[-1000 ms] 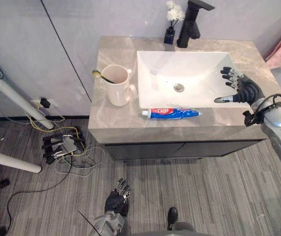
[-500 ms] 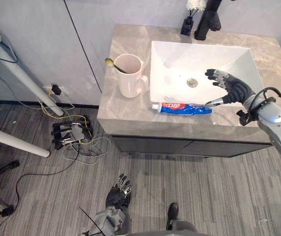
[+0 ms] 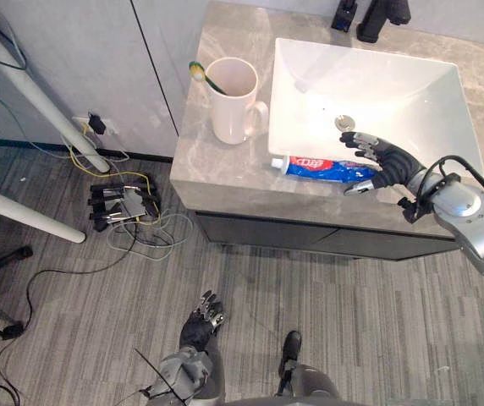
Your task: Organize washtable
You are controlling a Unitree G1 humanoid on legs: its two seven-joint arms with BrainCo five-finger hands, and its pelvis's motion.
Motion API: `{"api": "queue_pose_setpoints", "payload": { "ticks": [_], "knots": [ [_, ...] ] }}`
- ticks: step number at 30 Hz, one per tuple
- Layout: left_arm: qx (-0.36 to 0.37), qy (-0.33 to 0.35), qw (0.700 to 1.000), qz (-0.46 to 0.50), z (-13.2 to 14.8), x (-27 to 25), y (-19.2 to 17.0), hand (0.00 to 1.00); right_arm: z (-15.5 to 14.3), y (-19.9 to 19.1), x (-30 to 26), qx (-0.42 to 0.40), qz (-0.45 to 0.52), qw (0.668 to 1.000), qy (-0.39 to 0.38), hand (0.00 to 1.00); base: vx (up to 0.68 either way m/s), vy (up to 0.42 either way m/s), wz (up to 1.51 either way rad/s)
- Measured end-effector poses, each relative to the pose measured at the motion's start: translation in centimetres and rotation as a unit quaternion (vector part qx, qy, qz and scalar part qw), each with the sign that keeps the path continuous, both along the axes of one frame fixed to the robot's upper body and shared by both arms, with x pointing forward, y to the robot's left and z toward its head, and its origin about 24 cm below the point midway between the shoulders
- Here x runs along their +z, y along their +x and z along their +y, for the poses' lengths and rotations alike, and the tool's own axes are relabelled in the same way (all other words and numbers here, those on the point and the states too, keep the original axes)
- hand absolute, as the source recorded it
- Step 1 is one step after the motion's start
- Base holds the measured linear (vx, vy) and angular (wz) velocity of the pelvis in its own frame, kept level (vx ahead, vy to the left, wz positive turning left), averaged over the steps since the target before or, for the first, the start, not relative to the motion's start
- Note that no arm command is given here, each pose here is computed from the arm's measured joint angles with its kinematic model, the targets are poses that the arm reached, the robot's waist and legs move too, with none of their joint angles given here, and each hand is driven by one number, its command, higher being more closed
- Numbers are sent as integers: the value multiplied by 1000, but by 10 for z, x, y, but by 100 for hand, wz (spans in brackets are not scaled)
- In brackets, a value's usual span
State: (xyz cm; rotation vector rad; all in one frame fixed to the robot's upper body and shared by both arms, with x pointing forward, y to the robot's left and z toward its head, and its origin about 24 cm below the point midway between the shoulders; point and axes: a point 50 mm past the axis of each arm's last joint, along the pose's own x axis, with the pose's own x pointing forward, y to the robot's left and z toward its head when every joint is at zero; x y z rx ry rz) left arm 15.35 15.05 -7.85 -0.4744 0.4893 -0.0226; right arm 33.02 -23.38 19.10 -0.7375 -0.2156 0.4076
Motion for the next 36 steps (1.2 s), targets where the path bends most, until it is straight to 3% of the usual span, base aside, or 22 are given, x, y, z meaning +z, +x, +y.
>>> {"api": "queue_pose_setpoints", "payload": {
  "ticks": [22,25,32,36],
  "knots": [
    [-9,15,1000,-9,8,4,6,0,-8,5,4,-38,-16,998,-48,100,4,-12,1],
    [-7,4,1000,-30,7,13,12,0,6,-5,-7,6,0,999,-43,100,-27,-3,3],
    [4,-68,995,-77,-2,36,37,0,67,-35,-39,112,24,980,162,100,-52,-5,2],
    [-22,-101,987,-122,-17,61,56,0,99,-52,-46,147,30,930,336,100,-20,0,10]
  ]
}}
